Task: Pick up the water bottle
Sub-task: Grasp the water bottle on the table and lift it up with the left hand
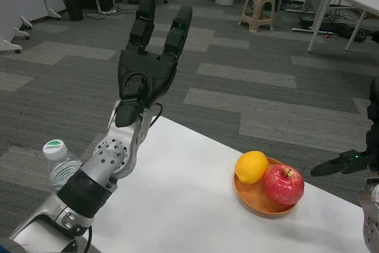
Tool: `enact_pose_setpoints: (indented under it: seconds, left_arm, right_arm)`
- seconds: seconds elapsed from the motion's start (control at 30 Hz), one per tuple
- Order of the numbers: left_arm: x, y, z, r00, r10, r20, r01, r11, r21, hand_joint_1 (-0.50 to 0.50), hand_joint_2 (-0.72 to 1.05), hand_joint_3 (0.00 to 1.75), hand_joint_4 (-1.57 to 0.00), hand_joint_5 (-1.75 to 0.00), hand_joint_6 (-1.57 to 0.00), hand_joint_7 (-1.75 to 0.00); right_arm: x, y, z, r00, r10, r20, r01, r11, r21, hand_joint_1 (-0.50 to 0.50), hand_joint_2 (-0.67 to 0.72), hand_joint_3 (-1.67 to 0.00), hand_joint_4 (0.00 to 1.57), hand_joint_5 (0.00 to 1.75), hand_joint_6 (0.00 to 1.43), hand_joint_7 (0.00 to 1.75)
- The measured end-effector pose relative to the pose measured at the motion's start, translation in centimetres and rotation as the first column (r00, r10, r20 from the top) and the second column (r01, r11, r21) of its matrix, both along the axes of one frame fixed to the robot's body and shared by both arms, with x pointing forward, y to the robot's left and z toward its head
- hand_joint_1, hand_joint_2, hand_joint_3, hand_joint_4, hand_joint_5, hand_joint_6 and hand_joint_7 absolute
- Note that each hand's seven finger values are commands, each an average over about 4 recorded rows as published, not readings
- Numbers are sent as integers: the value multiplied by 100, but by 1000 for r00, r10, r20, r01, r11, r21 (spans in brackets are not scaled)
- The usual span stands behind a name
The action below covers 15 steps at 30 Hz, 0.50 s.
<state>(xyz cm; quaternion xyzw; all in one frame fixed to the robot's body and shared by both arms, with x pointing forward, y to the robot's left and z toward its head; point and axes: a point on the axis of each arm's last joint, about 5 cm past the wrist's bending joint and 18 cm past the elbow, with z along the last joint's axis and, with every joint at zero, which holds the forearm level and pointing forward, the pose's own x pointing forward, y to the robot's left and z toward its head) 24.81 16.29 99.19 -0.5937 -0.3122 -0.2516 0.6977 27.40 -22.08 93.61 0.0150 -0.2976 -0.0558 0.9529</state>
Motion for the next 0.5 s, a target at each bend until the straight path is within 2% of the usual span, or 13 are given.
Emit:
enact_pose_setpoints:
  seconds: [0.07, 0.1, 0.17, 0.27, 0.33, 0.4, 0.43, 0.5]
  left_arm:
    - [2, 9, -10, 999, 50, -3, -50, 998, 41, -39, -55, 9, 0, 0, 0, -66]
    - [5, 20, -23, 994, 110, -4, -109, 990, 89, -39, -55, 9, 0, 0, 0, -66]
    - [9, 49, -51, 971, 241, 7, -237, 952, 195, -39, -55, 9, 0, 0, 0, -70]
    - [13, 87, -100, 903, 425, 60, -418, 840, 346, -39, -55, 9, 0, 0, 0, -70]
    - [13, 112, -143, 839, 533, 112, -524, 733, 433, -39, -55, 9, 0, 0, 0, -70]
    - [10, 136, -202, 776, 612, 152, -596, 633, 494, -39, -55, 9, 0, 0, 0, -70]
    - [6, 143, -229, 757, 634, 161, -613, 602, 512, -39, -55, 9, 0, 0, 0, -70]
    - [1, 145, -257, 744, 648, 163, -621, 582, 525, -39, -55, 9, 0, 0, 0, -70]
  right_arm:
    - [-5, 6, 3, 1000, 3, 4, -3, 1000, 1, -33, 41, 0, 0, 0, 0, 7]
    - [-11, 12, 7, 1000, 8, 9, -8, 1000, 1, -33, 41, 0, 0, 0, 0, 7]
    - [-23, 29, 20, 1000, 18, 21, -18, 1000, 3, -33, 41, 0, 0, 0, 0, 7]
    - [-50, 55, 39, 999, 35, 42, -35, 999, 7, -33, 41, 0, 0, 0, 0, 7]
    - [-73, 76, 54, 997, 48, 58, -49, 999, 10, -33, 41, 0, 0, 0, 0, 7]
    - [-101, 96, 63, 996, 62, 72, -63, 998, 13, -33, 41, 0, 0, 0, 0, 7]
    - [-113, 102, 60, 995, 66, 74, -67, 998, 13, -33, 41, 0, 0, 0, 0, 7]
    - [-125, 105, 51, 995, 69, 72, -70, 997, 13, -33, 41, 0, 0, 0, 0, 7]
